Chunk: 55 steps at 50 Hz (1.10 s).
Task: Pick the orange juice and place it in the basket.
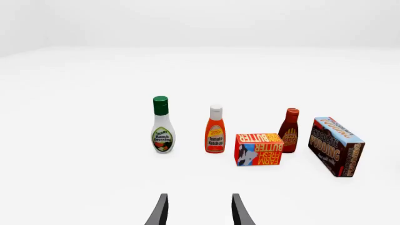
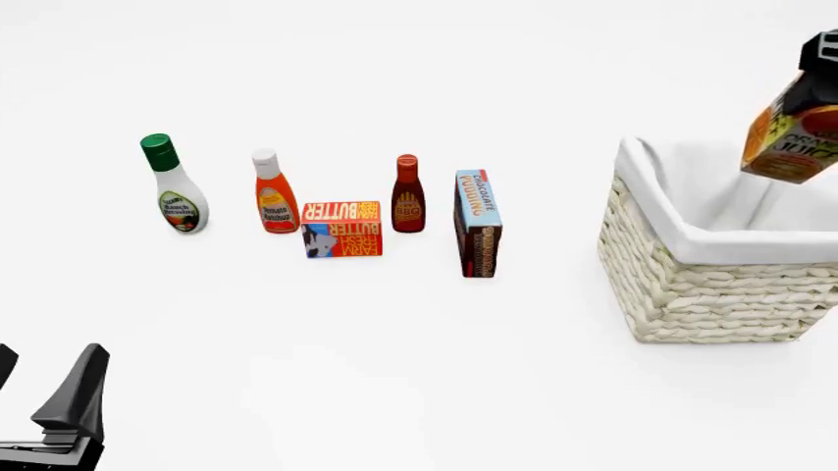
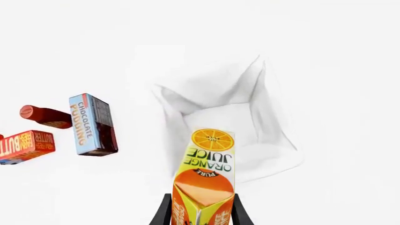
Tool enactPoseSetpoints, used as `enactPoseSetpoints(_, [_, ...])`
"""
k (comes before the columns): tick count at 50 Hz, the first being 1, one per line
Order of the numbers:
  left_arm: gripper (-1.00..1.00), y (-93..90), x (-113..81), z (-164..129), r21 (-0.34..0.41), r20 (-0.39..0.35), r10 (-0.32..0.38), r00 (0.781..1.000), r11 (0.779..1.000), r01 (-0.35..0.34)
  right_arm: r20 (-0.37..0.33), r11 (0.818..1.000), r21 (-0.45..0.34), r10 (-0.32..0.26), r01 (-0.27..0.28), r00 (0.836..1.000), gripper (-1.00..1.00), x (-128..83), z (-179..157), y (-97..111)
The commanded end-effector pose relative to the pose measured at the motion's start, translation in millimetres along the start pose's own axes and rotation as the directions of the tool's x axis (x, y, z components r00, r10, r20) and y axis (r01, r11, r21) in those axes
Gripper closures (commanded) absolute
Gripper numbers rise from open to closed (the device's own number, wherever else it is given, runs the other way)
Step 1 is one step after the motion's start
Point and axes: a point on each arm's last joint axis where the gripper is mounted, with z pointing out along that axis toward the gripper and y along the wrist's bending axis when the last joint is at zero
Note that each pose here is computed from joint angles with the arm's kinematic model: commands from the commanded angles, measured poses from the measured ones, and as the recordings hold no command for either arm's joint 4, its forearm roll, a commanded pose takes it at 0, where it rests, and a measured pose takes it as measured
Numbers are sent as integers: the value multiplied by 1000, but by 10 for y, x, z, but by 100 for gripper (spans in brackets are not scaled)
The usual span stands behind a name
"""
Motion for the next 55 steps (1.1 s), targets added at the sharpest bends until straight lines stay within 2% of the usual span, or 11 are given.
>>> enactPoseSetpoints(1, [-100,0,1,-2,0,1,1,1000,1000,-1,-5,999,5,32,-32,999,100,-59,69,-9])
enactPoseSetpoints(16, [-100,0,1,-2,0,1,1,1000,1000,-1,-62,999,25,38,-37,997,100,-84,308,-60])
enactPoseSetpoints(32, [-100,0,1,-2,0,1,1,1000,1000,-1,-107,999,14,54,-53,993,100,-134,546,40])
enactPoseSetpoints(41, [-100,0,1,-2,0,1,1,1000,1000,-1,-114,998,32,54,-50,992,100,-172,617,-48])
enactPoseSetpoints(55, [-100,0,1,-2,0,1,1,1000,1000,-1,-151,998,43,61,-55,987,100,-168,776,-73])
